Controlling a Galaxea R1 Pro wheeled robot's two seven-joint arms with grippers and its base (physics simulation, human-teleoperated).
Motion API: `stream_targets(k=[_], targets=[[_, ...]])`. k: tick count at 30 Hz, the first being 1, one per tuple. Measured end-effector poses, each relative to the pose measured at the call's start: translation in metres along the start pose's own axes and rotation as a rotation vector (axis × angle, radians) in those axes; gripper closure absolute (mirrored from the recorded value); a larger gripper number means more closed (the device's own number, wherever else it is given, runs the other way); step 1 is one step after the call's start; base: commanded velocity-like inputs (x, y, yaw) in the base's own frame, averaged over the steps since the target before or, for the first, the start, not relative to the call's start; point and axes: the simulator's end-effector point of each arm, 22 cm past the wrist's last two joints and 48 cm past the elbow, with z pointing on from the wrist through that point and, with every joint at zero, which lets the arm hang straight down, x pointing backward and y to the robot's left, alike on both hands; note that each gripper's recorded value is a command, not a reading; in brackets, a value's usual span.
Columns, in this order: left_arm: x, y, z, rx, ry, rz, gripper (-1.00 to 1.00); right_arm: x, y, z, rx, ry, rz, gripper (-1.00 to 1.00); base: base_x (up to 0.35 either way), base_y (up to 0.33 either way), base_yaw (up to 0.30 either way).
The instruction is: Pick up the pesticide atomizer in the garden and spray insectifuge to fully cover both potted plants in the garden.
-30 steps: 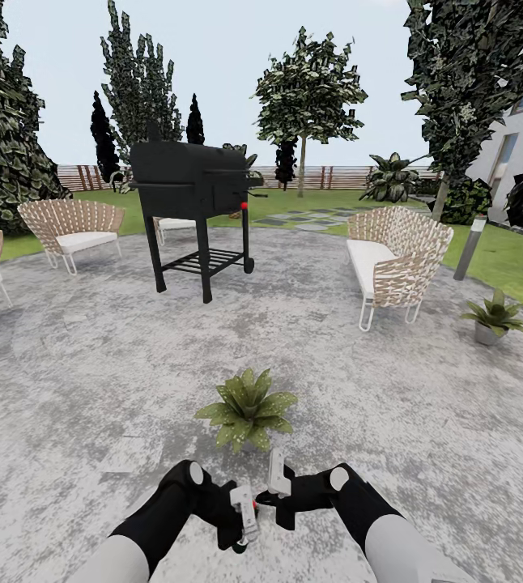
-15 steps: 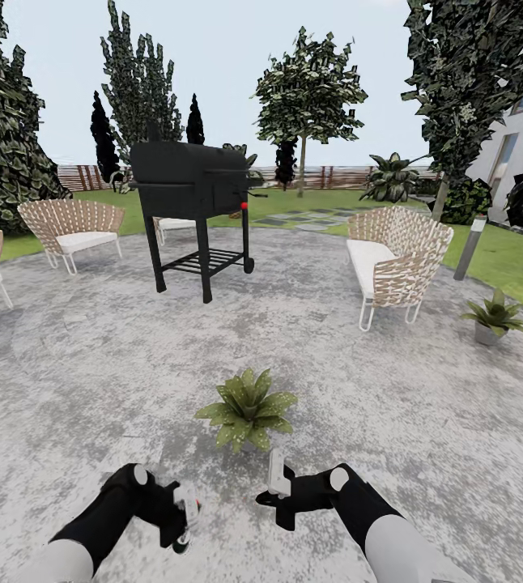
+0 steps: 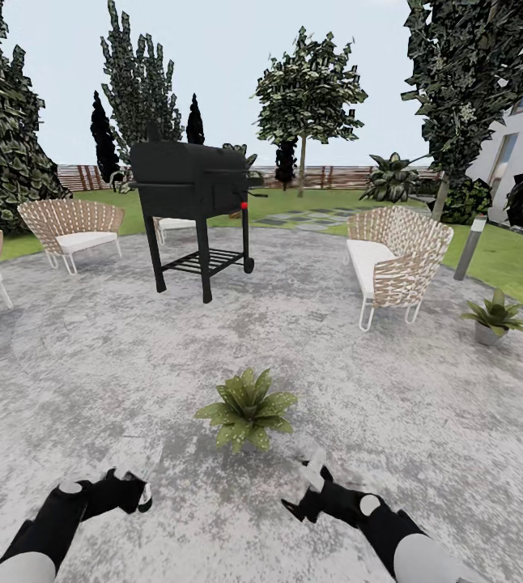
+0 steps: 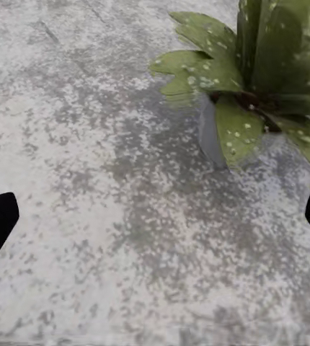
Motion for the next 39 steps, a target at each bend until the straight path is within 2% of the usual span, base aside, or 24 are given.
stream_targets(k=[2, 3, 5, 6, 9, 11, 12, 13, 16, 20, 24, 39], targets=[[0.011, 0.006, 0.007, -0.061, -0.055, -0.08, 1.0, 0.024, -0.009, -0.004, 0.111, 0.025, 0.078, -1.0, 0.0, 0.0, 0.0], [0.021, 0.006, 0.013, -0.105, -0.089, -0.139, 1.0, 0.041, -0.021, -0.011, 0.225, 0.048, 0.124, -1.0, 0.0, 0.0, 0.0], [0.038, 0.003, 0.019, -0.166, -0.118, -0.195, 1.0, 0.07, -0.032, -0.025, 0.382, 0.09, 0.171, -1.0, 0.0, 0.0, 0.0], [0.054, 0.003, 0.019, -0.218, -0.127, -0.218, 1.0, 0.09, -0.035, -0.039, 0.483, 0.116, 0.202, -1.0, 0.0, 0.0, 0.0], [0.086, 0.01, 0.009, -0.344, -0.148, -0.247, 1.0, 0.116, -0.038, -0.068, 0.66, 0.133, 0.221, -1.0, 0.0, 0.0, 0.0], [0.111, 0.022, -0.005, -0.476, -0.161, -0.297, 1.0, 0.132, -0.029, -0.085, 0.727, 0.136, 0.232, -1.0, 0.0, 0.0, 0.0], [0.119, 0.025, -0.01, -0.513, -0.16, -0.321, 1.0, 0.135, -0.028, -0.087, 0.736, 0.137, 0.234, -1.0, 0.0, 0.0, 0.0], [0.149, 0.022, -0.018, -0.565, -0.137, -0.405, 1.0, 0.141, -0.024, -0.092, 0.747, 0.143, 0.237, -1.0, 0.0, 0.0, 0.0], [0.18, 0.003, -0.02, -0.549, -0.086, -0.43, 1.0, 0.162, -0.004, -0.101, 0.732, 0.18, 0.243, -1.0, -0.021, 0.0, 0.0], [0.195, -0.006, -0.022, -0.543, -0.066, -0.433, 1.0, 0.165, 0.003, -0.101, 0.723, 0.187, 0.251, -1.0, -0.258, 0.0, 0.0], [0.197, -0.008, -0.023, -0.542, -0.065, -0.432, 1.0, 0.173, 0.024, -0.097, 0.688, 0.21, 0.278, -1.0, -0.329, 0.0, -0.102], [0.2, -0.011, -0.023, -0.538, -0.061, -0.43, 1.0, 0.176, 0.024, -0.099, 0.691, 0.216, 0.281, -1.0, -0.32, -0.052, -0.267]])
